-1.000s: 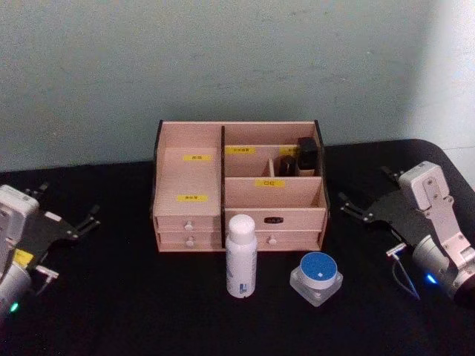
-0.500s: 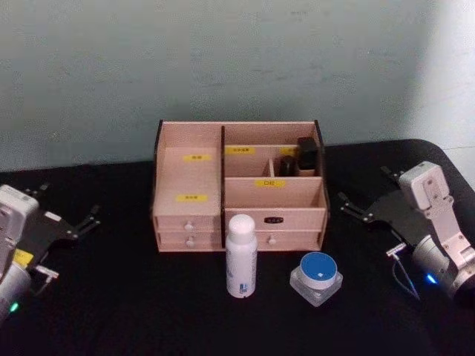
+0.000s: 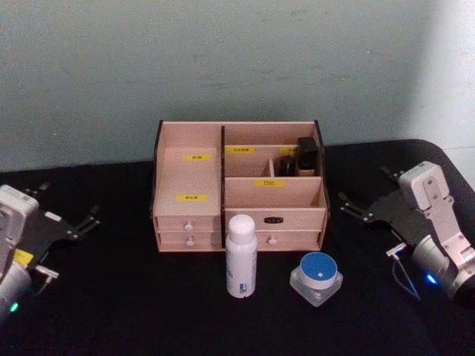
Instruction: Pick up the facial cleanser and watermelon frost from the table and place them into the tiered storage box.
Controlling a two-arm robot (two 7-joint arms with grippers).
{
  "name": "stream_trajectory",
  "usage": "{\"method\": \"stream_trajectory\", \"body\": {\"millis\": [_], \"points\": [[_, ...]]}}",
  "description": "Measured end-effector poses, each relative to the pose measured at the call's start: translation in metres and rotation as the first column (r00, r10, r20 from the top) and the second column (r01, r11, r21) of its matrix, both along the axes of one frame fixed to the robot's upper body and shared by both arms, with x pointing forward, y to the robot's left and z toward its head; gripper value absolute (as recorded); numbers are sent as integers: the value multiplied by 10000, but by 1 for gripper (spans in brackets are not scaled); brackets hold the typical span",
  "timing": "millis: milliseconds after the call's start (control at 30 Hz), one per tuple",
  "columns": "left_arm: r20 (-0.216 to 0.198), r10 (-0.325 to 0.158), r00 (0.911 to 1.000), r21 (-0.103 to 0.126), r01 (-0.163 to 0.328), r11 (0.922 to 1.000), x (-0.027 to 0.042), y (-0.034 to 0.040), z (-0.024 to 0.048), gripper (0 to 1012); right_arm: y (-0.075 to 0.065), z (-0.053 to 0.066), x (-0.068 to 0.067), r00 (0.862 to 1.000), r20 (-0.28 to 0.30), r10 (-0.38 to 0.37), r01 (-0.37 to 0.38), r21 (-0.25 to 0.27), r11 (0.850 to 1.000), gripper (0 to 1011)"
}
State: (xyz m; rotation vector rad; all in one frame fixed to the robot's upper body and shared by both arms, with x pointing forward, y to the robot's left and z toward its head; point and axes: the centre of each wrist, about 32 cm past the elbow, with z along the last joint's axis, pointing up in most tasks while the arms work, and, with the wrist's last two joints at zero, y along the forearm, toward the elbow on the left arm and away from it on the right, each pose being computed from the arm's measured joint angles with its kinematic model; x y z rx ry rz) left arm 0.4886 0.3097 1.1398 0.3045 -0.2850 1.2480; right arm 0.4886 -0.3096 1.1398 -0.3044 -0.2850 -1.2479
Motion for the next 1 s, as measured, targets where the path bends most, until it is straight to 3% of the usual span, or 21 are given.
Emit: {"method": "stream_trajectory", "body": {"millis": [233,500,833,1000], "points": [[-1,-1,10000,0,1,10000,0,0,0,1001,-13,31,-13,9999,120,-17,15,171,9999,1002],[0,-1,10000,0,1,10000,0,0,0,1001,-38,121,-120,9991,305,306,-326,668,9972,1002],[0,-1,10000,1,1,10000,0,0,0,1001,-52,264,-337,9882,600,1407,-1460,941,9848,1002],[-1,0,10000,0,0,10000,0,0,0,1001,-11,269,-419,9693,429,2423,-2454,965,9646,1002]]}}
